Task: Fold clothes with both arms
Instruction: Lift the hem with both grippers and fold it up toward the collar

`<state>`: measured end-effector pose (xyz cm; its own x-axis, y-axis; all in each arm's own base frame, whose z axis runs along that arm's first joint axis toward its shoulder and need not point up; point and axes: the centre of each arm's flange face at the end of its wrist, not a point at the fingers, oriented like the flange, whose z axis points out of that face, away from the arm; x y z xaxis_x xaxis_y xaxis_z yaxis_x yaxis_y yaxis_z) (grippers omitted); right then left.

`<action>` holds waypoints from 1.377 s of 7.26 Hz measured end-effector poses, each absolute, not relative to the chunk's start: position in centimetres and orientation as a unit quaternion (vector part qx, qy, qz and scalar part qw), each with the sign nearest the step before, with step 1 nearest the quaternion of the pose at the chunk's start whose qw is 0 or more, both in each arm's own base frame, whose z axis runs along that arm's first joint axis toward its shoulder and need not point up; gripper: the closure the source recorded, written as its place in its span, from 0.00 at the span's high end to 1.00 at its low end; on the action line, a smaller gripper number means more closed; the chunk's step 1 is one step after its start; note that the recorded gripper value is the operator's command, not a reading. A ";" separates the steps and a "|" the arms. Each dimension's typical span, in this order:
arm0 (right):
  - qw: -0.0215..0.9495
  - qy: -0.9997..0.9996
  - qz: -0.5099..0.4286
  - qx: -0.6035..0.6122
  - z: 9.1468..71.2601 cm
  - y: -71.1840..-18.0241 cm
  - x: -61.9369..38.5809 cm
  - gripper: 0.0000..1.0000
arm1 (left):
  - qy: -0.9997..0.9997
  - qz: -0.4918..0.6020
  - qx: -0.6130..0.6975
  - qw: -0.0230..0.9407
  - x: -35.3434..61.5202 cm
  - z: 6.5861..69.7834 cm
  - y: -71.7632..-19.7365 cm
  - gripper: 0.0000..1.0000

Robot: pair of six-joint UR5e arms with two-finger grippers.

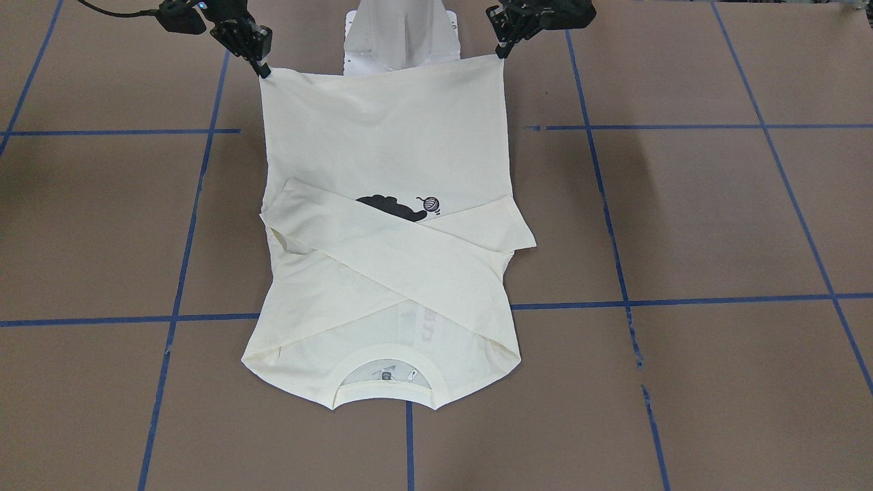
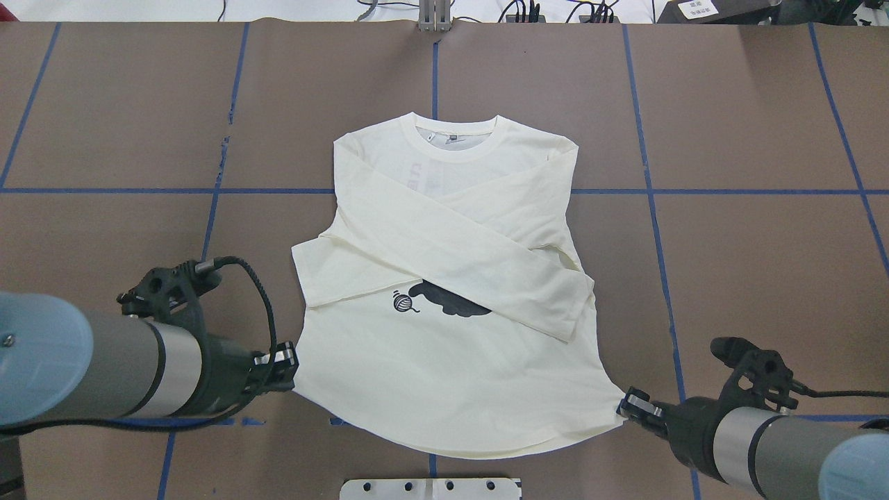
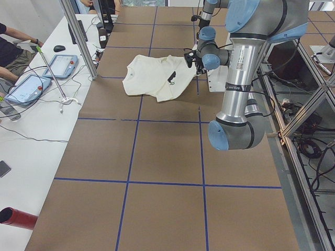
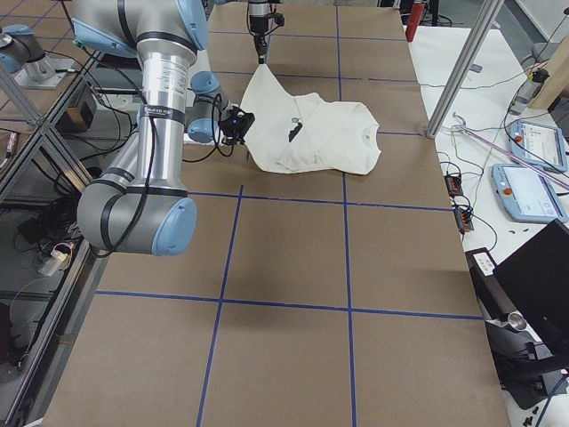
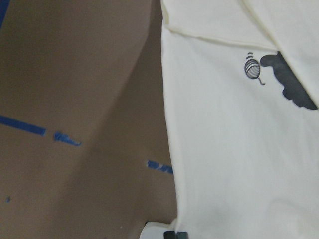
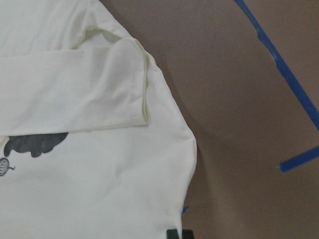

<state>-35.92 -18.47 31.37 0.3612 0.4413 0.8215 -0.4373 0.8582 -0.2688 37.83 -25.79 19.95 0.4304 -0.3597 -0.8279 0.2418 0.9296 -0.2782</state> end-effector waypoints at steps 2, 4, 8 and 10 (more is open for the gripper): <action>0.821 -0.502 0.267 0.049 31.2 -25.8 -38.0 0.00 | 0.489 -0.200 -0.009 0.849 39.2 20.2 -33.0 0.00; 0.835 -0.478 0.264 0.068 33.0 -36.0 -37.7 0.00 | 0.483 -0.227 0.036 0.845 40.2 20.7 -40.1 0.00; 0.857 -0.416 0.285 0.107 36.1 -53.5 -38.9 0.00 | 0.480 -0.279 0.100 0.826 45.1 25.4 -52.8 0.00; 0.867 -0.392 0.287 0.110 36.6 -58.5 -41.0 0.00 | 0.475 -0.295 0.128 0.819 48.1 28.5 -57.1 0.00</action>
